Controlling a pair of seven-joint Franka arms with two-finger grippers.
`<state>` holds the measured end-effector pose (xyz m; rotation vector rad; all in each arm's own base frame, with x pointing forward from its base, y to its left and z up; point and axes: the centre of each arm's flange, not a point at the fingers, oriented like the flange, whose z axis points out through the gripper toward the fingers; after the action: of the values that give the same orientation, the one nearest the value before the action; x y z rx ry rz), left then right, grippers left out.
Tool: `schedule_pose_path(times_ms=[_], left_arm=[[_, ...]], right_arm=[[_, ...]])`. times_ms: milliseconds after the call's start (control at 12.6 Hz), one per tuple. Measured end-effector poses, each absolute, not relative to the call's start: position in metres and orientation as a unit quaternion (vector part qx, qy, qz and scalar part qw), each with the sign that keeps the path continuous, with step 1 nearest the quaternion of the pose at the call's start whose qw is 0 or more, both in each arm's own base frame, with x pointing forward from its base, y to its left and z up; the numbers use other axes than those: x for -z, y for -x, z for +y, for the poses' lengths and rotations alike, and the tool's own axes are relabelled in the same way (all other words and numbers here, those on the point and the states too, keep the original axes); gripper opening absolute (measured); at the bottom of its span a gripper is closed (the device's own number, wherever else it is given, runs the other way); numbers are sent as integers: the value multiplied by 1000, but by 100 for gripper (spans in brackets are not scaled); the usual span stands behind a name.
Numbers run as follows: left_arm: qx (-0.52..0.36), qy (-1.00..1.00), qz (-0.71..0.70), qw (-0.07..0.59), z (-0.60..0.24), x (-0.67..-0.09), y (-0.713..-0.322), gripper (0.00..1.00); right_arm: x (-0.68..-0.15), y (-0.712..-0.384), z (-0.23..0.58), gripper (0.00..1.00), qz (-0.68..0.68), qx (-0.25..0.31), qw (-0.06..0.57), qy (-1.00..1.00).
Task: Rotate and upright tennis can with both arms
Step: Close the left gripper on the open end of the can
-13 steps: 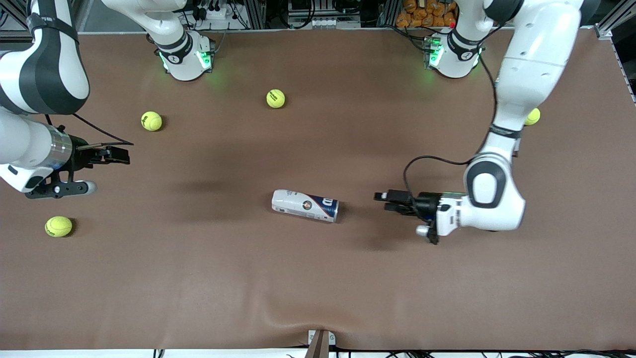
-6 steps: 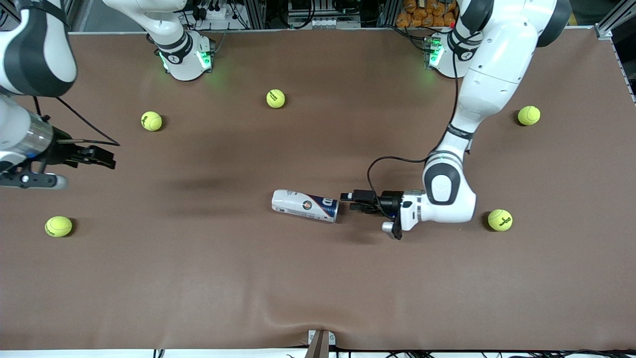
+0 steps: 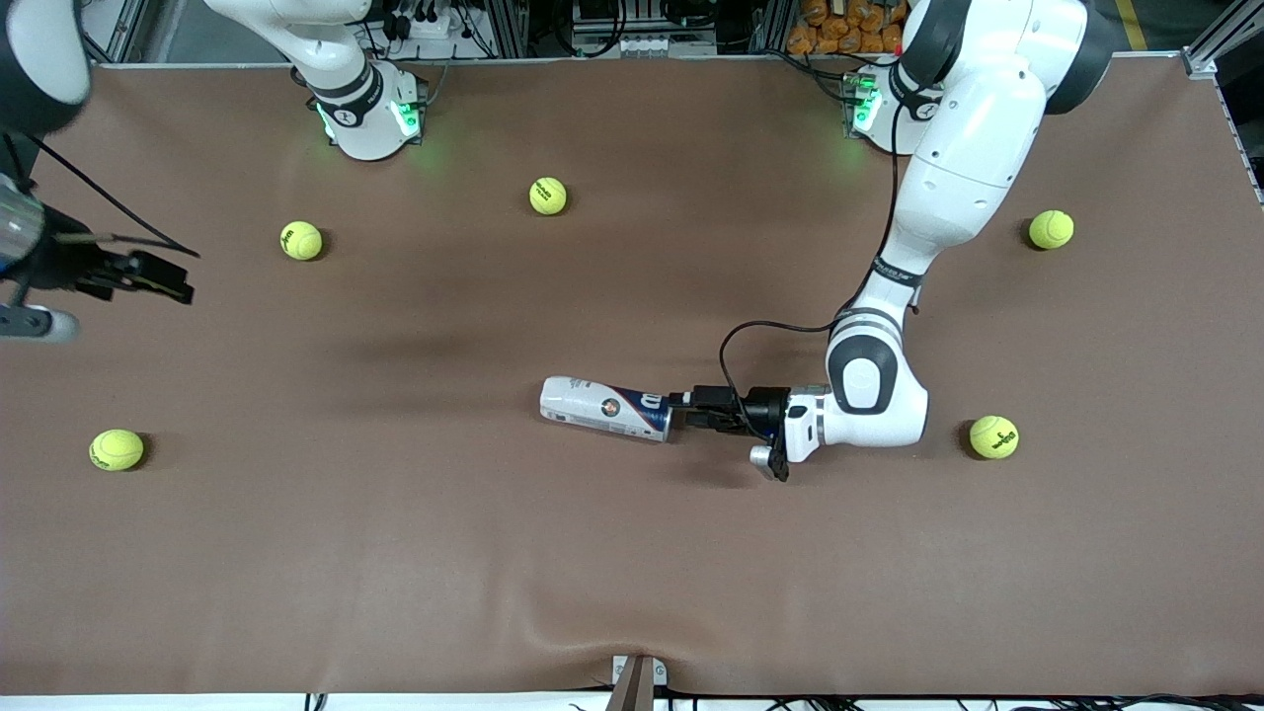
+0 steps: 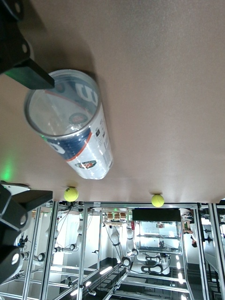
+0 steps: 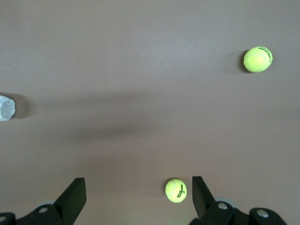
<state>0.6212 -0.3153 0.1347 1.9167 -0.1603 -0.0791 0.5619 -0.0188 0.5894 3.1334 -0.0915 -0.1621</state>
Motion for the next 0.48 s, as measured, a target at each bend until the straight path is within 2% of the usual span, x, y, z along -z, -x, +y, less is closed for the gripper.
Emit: schedule_pose_path(times_ms=[79,317,476], left_arm=[[34,-817,-69,572,-317,-133,-621,89],[32,-815,-67,575,-327,-134,-619,86],[30,-817,-67,573,-333,-133,-617,79]], right_arm=[[-602,-559,-18,100,-28,50,1,-998],[-625,-550,-20,100,-31,36,2,-999],[-636,-543,-21,100,-33,28,2,-999]])
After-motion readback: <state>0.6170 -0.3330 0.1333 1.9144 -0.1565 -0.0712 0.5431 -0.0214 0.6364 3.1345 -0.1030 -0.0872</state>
